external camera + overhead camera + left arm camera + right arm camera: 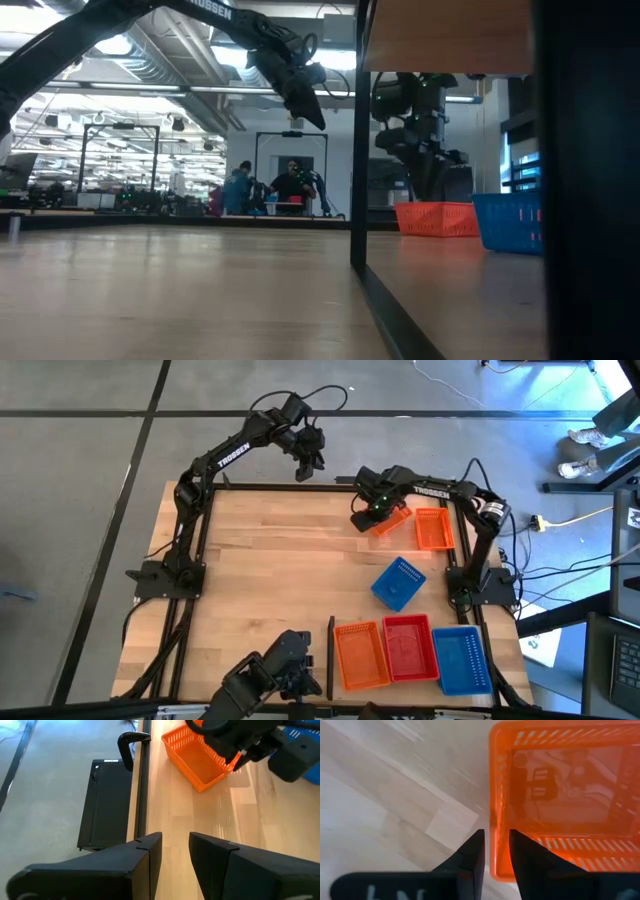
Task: Stack baskets on shelf by color
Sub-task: Stack the left orange basket on top of the orange basket on the shelf
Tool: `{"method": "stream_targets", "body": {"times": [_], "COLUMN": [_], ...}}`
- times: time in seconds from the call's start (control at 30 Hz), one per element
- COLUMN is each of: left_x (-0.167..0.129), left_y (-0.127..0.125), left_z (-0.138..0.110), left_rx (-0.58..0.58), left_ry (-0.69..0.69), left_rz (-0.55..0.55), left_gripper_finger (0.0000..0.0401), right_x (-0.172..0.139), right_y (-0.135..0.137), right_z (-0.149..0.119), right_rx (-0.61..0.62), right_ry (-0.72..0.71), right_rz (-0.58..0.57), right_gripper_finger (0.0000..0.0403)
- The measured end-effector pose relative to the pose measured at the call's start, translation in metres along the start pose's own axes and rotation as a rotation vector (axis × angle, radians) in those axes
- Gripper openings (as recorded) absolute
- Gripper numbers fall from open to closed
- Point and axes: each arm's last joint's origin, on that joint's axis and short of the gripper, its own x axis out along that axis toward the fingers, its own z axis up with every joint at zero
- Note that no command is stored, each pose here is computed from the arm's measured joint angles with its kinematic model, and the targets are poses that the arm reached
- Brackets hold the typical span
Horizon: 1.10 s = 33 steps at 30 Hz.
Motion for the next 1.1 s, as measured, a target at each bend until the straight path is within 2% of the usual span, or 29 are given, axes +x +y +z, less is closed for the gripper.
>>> {"method": "stream_targets", "body": {"times": [0.2,0.5,0.57,0.63,0.73,0.93,1.1], "left_x": [0.0,0.0,0.0,0.0,0.0,0.0,0.0], "left_y": [0.0,0.0,0.0,0.0,0.0,0.0,0.0], "left_z": [0.0,0.0,0.0,0.0,0.0,0.0,0.0], "left_rx": [0.0,0.0,0.001,0.001,0.001,-0.001,-0.001], "left_ry": [0.0,0.0,-0.001,-0.001,0.0,0.0,-0.001], "left_rz": [0.0,0.0,0.0,0.0,0.0,0.0,0.0], "left_gripper_finger": [0.0089,0.0089,0.0089,0.0089,0.0089,0.0089,0.0089], "right_x": [0.013,0.033,0.035,0.034,0.03,0.011,-0.021], "right_y": [0.0,0.0,0.001,0.003,0.003,0.011,0.036], "right_z": [0.003,0.007,0.007,0.007,0.006,0.002,-0.009], "right_rx": [0.018,-0.072,-0.105,-0.147,-0.206,-0.319,-0.426], "right_ry": [0.034,0.076,0.089,0.09,0.079,0.13,0.151], "right_rz": [-0.014,-0.011,0.014,0.039,0.031,-0.065,-0.108], "right_gripper_finger": [0.0087,0.0086,0.0075,0.0045,0.0011,0.0004,0.0003]}}
